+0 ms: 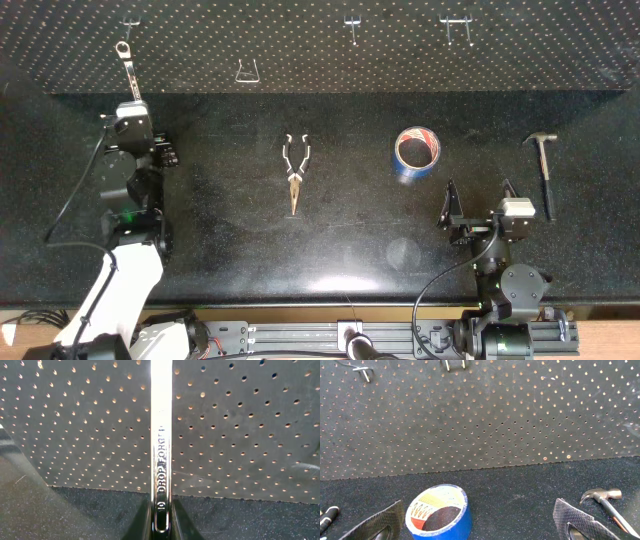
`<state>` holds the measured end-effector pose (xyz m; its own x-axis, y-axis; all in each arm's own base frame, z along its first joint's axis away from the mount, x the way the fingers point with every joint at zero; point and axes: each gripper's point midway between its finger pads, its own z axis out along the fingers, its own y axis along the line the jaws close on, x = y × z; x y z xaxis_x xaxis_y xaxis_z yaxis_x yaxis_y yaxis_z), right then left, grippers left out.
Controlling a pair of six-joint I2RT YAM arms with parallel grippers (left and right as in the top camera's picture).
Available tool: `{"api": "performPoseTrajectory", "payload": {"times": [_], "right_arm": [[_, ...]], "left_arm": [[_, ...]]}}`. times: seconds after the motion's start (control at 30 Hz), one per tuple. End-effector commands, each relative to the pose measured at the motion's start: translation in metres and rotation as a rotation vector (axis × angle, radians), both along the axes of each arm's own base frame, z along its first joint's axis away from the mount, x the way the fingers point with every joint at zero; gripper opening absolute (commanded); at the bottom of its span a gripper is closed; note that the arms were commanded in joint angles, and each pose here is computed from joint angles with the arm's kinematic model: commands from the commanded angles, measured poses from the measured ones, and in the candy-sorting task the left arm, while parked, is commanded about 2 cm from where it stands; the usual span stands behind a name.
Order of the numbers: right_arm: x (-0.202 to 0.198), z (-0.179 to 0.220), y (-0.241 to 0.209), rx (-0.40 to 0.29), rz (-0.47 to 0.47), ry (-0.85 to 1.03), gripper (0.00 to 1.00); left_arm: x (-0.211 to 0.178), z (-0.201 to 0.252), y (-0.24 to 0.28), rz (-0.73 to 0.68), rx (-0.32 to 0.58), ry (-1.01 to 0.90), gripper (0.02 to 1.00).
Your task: Place Tools Onto Pegboard
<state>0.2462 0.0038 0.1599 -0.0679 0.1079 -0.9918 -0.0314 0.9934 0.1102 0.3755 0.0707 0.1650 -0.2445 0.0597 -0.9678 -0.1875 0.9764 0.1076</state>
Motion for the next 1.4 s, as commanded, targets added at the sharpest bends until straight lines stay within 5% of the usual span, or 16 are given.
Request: {"api": "performPoseTrajectory", "payload": {"times": [0.03, 0.43, 0.5, 0.6, 0.7, 0.77, 0.83, 0.9, 0.93, 0.97, 1.03, 1.13, 1.2, 1.3, 1.4], "right_arm": [[0.000, -0.001, 0.001, -0.011, 0.002, -0.001, 0.976], [0.000, -0.001, 0.001, -0.011, 0.002, -0.001, 0.976], [0.000, -0.001, 0.001, -0.011, 0.002, -0.001, 0.976], [0.000, -0.001, 0.001, -0.011, 0.002, -0.001, 0.976], [0.000, -0.001, 0.001, -0.011, 0.002, -0.001, 0.974], [0.000, -0.001, 0.001, -0.011, 0.002, -0.001, 0.976], [0.000, -0.001, 0.001, -0.011, 0.002, -0.001, 0.976], [0.000, -0.001, 0.001, -0.011, 0.002, -0.001, 0.976], [0.000, -0.001, 0.001, -0.012, 0.002, -0.001, 0.976], [0.000, -0.001, 0.001, -0.011, 0.002, -0.001, 0.976], [0.000, -0.001, 0.001, -0.011, 0.002, -0.001, 0.976], [0.000, -0.001, 0.001, -0.011, 0.002, -0.001, 0.976], [0.000, -0.001, 0.001, -0.011, 0.002, -0.001, 0.976], [0.000, -0.001, 0.001, -0.011, 0.002, -0.001, 0.976], [0.000, -0.001, 0.001, -0.011, 0.002, -0.001, 0.976]], "left_arm": [[0.015, 0.012, 0.004, 0.013, -0.008, -0.035, 0.029], [0.049, 0.001, 0.010, 0.013, -0.012, -0.016, 0.093], [0.049, 0.001, 0.010, 0.013, -0.012, -0.012, 0.500], [0.048, -0.005, 0.009, 0.013, -0.016, 0.009, 0.825], [0.035, -0.030, -0.016, -0.096, -0.071, 0.150, 0.921], [-0.023, -0.062, -0.076, -0.229, -0.104, 0.444, 0.974], [-0.064, -0.050, -0.105, -0.165, -0.370, 0.494, 0.993], [-0.135, -0.069, -0.141, 0.106, -0.860, 0.746, 0.996], [-0.167, -0.068, -0.158, 0.141, -0.810, 1.015, 0.993], [-0.166, -0.051, -0.168, 0.061, -0.668, 1.130, 0.993], [-0.081, 0.000, -0.223, -0.284, -0.383, 1.092, 0.993], [-0.024, -0.035, -0.252, -0.209, -0.292, 1.259, 0.993], [-0.030, -0.086, -0.260, -0.161, -0.204, 1.386, 0.993], [-0.025, -0.103, -0.244, -0.096, -0.164, 1.407, 0.993], [-0.020, -0.104, -0.230, 0.008, -0.240, 1.396, 0.993]]}}
